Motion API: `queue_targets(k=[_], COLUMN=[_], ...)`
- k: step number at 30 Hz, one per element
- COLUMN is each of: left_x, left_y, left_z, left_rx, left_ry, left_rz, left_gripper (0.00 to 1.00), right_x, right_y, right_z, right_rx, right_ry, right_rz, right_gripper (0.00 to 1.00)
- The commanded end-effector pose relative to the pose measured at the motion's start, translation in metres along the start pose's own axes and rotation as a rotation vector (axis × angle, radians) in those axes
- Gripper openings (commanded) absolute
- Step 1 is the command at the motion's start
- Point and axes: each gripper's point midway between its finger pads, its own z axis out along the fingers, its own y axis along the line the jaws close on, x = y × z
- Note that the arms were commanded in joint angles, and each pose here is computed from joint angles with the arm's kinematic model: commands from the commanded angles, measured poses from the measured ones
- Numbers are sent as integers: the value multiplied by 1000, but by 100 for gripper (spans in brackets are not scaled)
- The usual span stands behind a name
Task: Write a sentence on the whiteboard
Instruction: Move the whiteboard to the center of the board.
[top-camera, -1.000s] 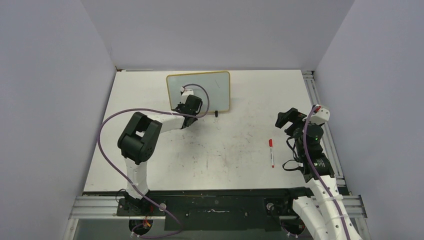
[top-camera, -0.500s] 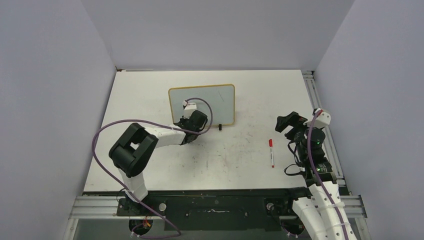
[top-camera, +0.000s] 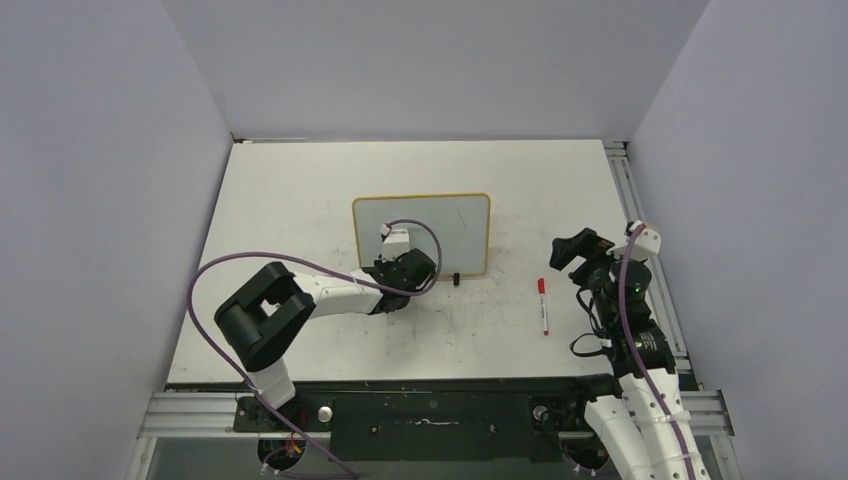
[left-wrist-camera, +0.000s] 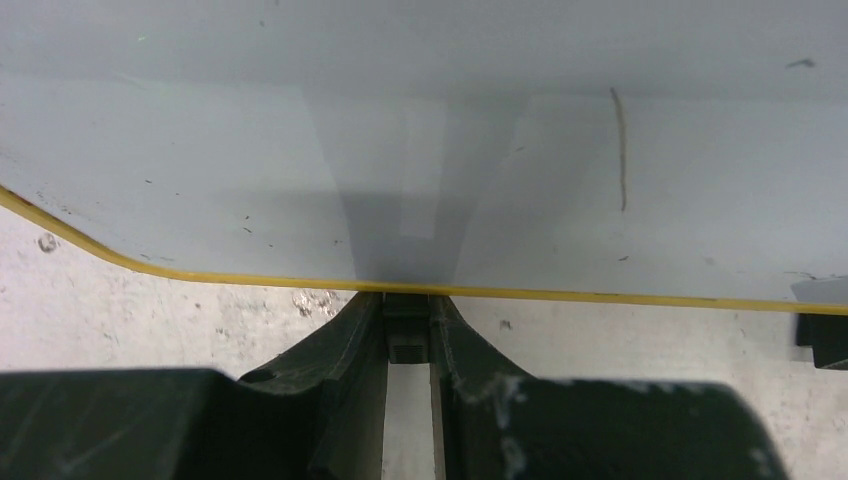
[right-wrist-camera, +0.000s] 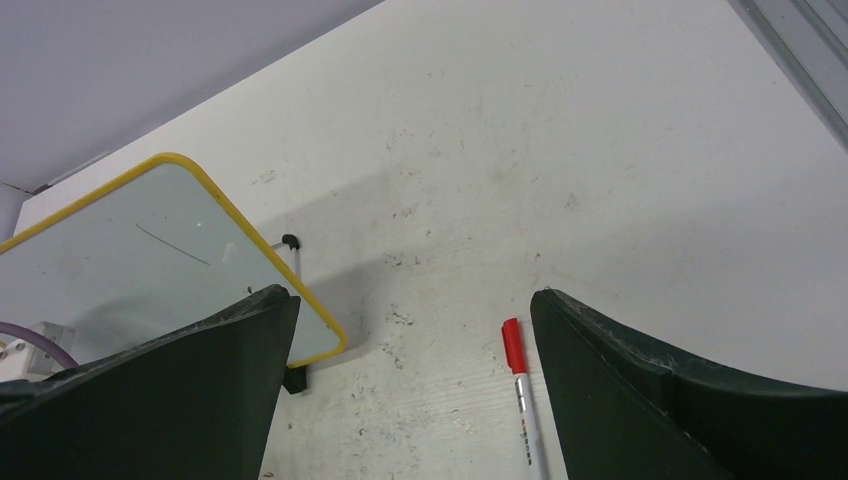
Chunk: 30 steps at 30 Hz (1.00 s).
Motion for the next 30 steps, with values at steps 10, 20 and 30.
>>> queue_targets(k=[10,20,30], left_x=[22,39,55], left_y=[-26,-30,-29], left_z=[-41,-59,-74], left_rx=[39,25,17], left_ry=[16,34,44], left_rz=[-57,-47,-34], left_gripper=[0,0,3], right_x=[-10,-9,-7], right_y=[12,11,15], right_z=[-1,-5,-9], right_rx=[-40,-37,-60], right_ry=[-18,-13,3], right_rz=[42,52,56], right_gripper=[90,90,90])
